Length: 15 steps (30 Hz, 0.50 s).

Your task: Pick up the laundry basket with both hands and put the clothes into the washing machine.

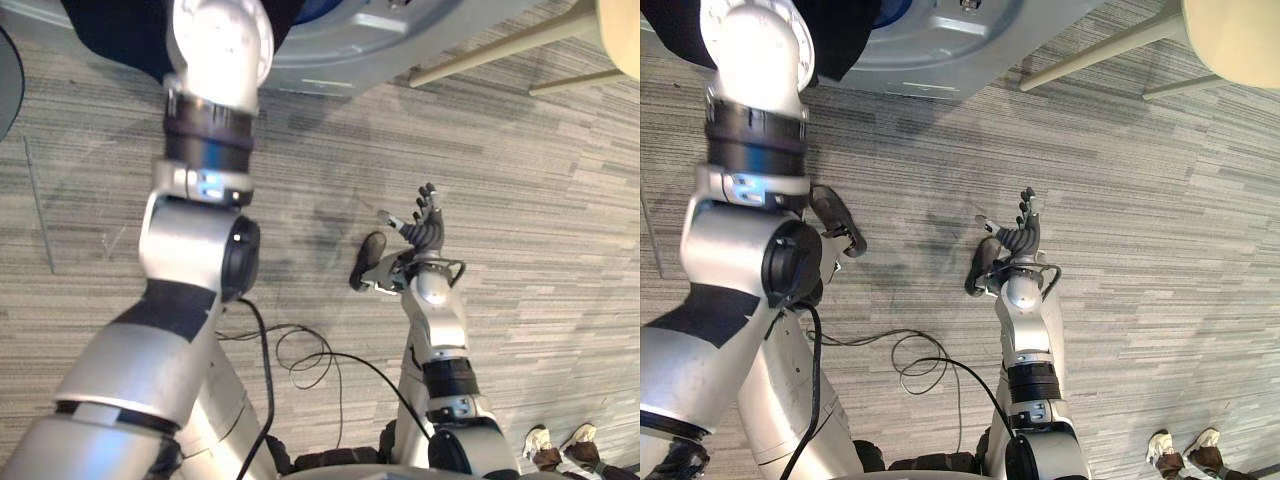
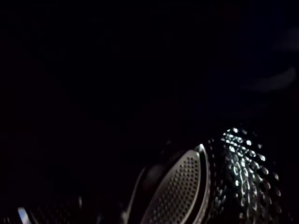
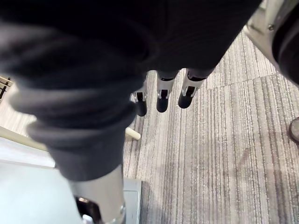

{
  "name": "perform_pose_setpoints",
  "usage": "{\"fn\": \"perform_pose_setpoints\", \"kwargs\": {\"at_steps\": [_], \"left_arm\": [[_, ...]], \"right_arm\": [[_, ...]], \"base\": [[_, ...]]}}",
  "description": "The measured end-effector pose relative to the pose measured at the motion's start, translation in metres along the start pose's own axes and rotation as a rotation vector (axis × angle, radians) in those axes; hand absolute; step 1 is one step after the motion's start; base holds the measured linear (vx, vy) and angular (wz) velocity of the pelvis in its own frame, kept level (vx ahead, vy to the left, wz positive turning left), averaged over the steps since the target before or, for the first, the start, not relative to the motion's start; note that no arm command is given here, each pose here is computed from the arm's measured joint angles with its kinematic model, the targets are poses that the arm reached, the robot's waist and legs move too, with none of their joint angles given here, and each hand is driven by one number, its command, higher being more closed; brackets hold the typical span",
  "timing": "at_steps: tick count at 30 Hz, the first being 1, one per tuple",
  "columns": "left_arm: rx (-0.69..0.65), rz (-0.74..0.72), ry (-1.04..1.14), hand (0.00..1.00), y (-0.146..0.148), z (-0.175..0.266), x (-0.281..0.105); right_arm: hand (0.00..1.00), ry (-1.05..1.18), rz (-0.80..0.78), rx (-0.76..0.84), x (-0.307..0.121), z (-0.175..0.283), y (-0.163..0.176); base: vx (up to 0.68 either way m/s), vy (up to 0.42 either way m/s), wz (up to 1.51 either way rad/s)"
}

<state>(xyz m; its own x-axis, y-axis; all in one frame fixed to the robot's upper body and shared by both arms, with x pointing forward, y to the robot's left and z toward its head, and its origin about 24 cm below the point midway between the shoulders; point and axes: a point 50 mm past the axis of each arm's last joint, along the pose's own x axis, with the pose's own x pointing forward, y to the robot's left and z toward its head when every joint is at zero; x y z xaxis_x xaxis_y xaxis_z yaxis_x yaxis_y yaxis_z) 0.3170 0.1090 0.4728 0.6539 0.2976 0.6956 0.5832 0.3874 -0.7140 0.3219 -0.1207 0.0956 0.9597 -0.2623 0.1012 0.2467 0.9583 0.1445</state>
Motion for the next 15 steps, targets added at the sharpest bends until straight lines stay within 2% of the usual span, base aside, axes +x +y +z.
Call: {"fn": "perform_pose_setpoints", "kwargs": {"at_steps": [2,4,6,10,12,14,15], "left_arm": [[-0.009,-0.079,-0.017,1.0,-0.029,0.007,0.003],[0.017,-0.079,-0.063,1.0,-0.032,0.022,0.011],[0.012,-0.119,-0.094,1.0,-0.05,0.031,0.013],[0.093,-0.175,-0.131,1.0,-0.062,0.039,0.014],[0.204,-0.204,-0.14,1.0,-0.065,0.033,0.014],[0.461,-0.264,-0.114,1.0,-0.062,0.013,0.013],[0.522,-0.282,-0.102,1.0,-0.062,0.007,0.011]], "right_arm": [[0.0,-0.002,0.0,0.0,0.0,0.002,0.0],[0.0,-0.019,0.001,0.009,0.0,0.007,0.0],[0.0,-0.058,-0.013,0.02,-0.001,0.015,-0.004],[0.0,-0.089,-0.029,0.024,-0.003,0.022,-0.009],[0.0,-0.091,-0.029,0.007,-0.003,0.021,-0.01],[0.0,-0.102,-0.032,-0.003,-0.004,0.02,-0.011],[0.0,-0.105,-0.035,-0.007,-0.005,0.019,-0.013]], "base": [[0.0,0.0,0.0],[0.04,-0.021,-0.08],[0.05,-0.007,-0.08],[0.07,0.005,-0.06],[0.08,0.007,-0.07],[0.08,0.012,-0.09],[0.06,0.018,-0.06]]}}
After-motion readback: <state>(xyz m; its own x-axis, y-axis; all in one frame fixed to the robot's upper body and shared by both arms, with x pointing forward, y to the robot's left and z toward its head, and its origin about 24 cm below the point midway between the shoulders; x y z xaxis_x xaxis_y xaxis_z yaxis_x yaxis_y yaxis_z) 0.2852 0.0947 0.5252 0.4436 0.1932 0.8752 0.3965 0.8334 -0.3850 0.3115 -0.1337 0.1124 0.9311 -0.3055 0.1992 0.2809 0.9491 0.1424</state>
